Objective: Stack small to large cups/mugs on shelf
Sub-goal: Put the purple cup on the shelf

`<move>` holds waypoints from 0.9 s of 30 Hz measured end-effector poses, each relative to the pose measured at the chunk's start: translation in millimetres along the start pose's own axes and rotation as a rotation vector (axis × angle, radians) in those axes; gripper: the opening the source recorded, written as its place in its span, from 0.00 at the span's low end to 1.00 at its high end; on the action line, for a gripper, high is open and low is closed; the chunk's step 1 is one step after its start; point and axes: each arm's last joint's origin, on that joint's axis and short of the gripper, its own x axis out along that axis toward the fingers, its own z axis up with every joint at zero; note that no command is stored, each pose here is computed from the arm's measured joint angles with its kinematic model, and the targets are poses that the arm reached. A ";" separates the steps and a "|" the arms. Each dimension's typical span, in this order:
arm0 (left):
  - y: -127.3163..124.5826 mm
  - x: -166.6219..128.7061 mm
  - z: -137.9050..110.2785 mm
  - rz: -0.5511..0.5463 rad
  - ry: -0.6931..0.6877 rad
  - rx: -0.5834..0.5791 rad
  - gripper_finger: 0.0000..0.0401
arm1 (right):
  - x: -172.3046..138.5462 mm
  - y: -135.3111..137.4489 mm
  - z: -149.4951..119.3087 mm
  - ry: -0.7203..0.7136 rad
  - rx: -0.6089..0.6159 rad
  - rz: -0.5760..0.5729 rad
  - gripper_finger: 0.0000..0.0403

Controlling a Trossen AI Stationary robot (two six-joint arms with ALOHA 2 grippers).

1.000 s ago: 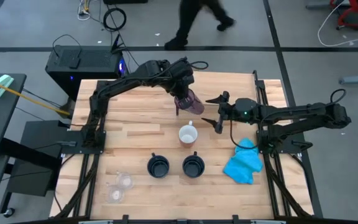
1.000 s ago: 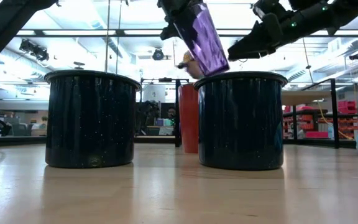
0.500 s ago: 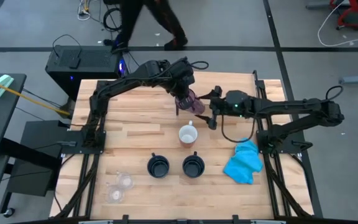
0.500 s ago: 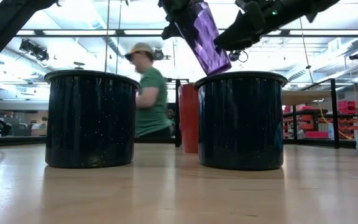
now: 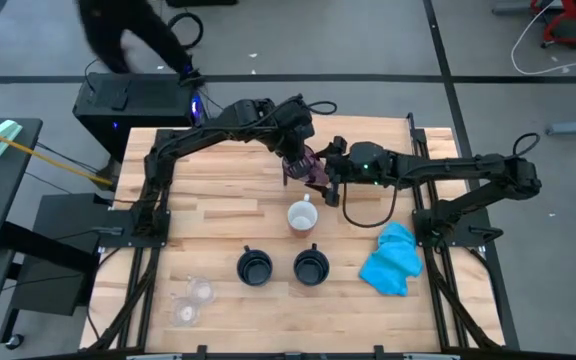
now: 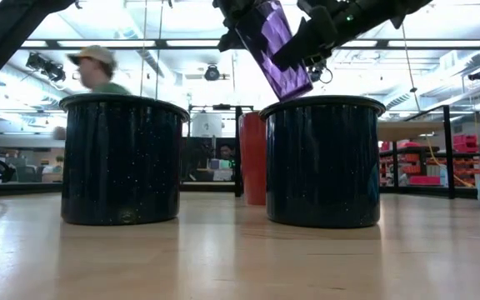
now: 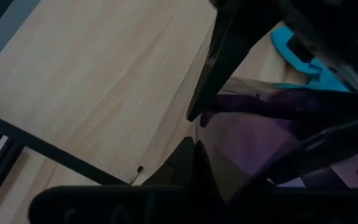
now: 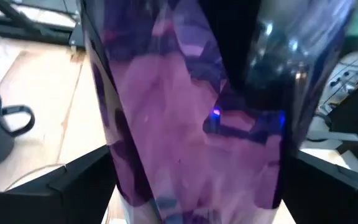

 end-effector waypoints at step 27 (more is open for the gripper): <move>-3.0 -0.2 0.9 -0.006 -0.013 0.021 0.25 | 4.8 -6.7 -1.5 -0.013 0.009 -0.024 0.88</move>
